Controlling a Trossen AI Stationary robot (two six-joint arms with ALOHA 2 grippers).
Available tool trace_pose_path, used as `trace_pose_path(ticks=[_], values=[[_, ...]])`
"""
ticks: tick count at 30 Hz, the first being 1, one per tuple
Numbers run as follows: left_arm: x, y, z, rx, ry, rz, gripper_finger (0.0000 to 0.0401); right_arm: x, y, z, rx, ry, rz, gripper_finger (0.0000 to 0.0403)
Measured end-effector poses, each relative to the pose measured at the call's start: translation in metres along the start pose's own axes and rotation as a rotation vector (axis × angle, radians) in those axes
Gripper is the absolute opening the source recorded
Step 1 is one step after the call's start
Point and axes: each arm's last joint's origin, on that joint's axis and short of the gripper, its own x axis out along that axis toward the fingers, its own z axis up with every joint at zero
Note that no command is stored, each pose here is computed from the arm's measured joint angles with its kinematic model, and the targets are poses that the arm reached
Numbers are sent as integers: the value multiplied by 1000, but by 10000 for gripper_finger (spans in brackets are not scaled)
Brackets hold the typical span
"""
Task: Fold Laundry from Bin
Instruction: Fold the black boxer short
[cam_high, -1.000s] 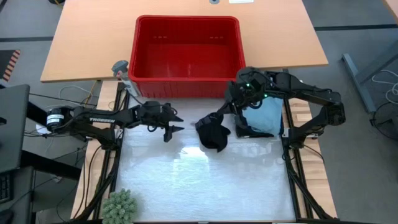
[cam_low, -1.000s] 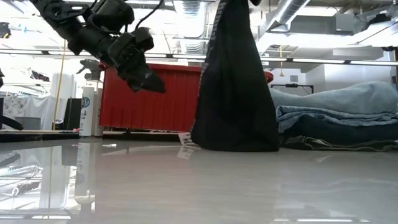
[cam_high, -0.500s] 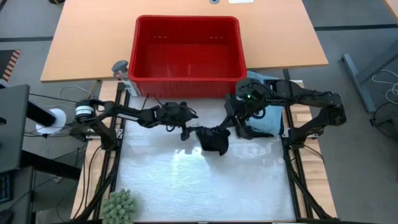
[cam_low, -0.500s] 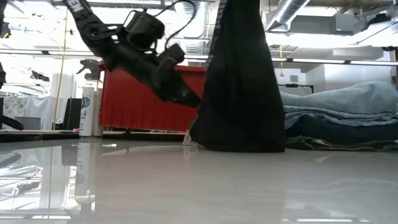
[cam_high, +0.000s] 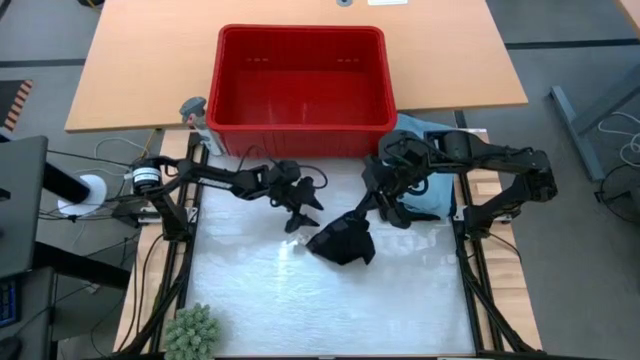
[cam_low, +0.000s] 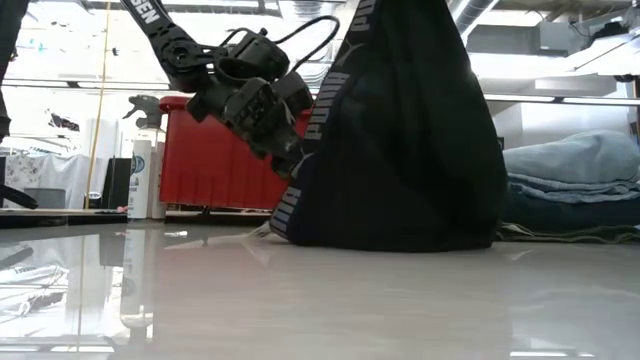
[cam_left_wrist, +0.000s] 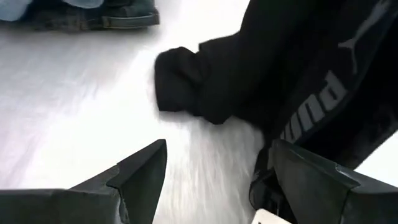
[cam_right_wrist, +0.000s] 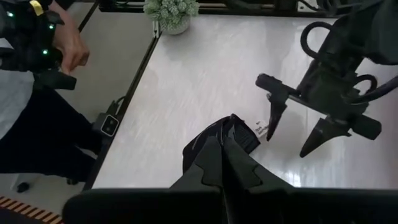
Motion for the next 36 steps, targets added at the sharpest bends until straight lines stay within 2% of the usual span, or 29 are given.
trace_pose_path(ticks=[2, 6, 8, 12, 16, 19, 21, 23, 25, 26, 28, 30, 32, 34, 36], values=[[-2, 3, 0, -20, -7, 5, 277, 0, 0, 0, 0, 2, 0, 18], [-5, 9, 2, -214, -34, 20, 277, -1, -2, 0, 4, 2, -6, 18], [-6, 11, 0, -261, -16, 21, 277, -1, -2, -1, 2, 4, -6, 18], [-6, 8, 1, -256, -14, -56, 277, -1, -2, -1, -4, 4, -6, 18], [-6, 8, 1, -318, -18, -66, 277, -1, -2, -1, -6, 4, -6, 18], [-7, 8, 1, -292, -17, -80, 277, -1, -2, -1, -9, 4, -6, 18], [-6, 8, 0, -256, -12, -33, 277, -1, -2, -1, -9, 4, -7, 18], [-5, 10, 1, -222, -26, 71, 277, -1, -3, -1, -11, 4, -10, 18], [-6, 13, 6, -242, -74, 178, 277, -1, -5, -1, -7, 3, -16, 18], [-6, 14, 7, -253, -82, 190, 277, -2, -6, -1, -4, 2, -18, 18], [-13, 20, 9, -250, -89, 105, 277, -2, -7, -1, 0, 2, -23, 18], [-21, 23, 12, -234, -110, -72, 277, -3, -8, -1, 1, 3, -24, 18], [-36, 28, 14, -271, -124, -212, 277, -3, -9, -1, -3, 3, -27, 18], [-48, 32, 13, -298, -138, -280, 277, -3, -9, -2, -5, 6, -25, 18], [-61, 31, 7, -321, -141, -286, 277, -3, -9, -2, -8, 9, -24, 18]])
